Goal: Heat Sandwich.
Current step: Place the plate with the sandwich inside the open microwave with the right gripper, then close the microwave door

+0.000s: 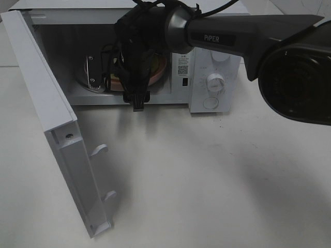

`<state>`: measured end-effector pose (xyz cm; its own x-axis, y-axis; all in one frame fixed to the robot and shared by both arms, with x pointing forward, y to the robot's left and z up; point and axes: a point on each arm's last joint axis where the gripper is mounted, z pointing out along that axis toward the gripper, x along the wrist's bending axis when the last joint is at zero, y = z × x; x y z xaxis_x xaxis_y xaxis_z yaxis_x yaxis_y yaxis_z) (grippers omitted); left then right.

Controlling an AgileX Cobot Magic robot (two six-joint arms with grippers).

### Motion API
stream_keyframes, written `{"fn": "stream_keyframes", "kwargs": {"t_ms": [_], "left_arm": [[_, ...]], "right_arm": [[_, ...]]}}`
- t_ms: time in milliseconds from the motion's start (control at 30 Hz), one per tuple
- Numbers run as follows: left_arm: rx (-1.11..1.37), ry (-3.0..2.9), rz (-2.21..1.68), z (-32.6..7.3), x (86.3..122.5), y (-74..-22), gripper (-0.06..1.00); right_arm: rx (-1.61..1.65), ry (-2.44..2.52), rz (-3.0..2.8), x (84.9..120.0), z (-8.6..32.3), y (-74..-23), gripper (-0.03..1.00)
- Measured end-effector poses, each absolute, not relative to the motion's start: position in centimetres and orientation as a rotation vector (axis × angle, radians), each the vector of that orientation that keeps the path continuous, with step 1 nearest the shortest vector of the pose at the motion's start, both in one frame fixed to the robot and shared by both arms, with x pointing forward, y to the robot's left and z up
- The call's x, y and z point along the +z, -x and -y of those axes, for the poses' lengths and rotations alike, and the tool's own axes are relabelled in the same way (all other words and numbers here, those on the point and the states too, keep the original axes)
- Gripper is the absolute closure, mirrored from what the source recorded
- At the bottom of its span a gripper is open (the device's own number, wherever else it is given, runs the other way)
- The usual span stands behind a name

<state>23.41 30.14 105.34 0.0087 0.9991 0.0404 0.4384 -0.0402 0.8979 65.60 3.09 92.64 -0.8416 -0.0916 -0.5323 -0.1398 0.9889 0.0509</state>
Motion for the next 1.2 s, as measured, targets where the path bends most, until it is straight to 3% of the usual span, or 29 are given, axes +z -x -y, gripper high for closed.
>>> {"fn": "stream_keyframes", "kwargs": {"t_ms": [1200], "left_arm": [[0.991, -1.569, -1.516, -30.1, 105.3, -23.4, -0.04]], "right_arm": [[0.266, 0.078, -2.533, 95.0, -0.6, -62.0, 0.2]]}}
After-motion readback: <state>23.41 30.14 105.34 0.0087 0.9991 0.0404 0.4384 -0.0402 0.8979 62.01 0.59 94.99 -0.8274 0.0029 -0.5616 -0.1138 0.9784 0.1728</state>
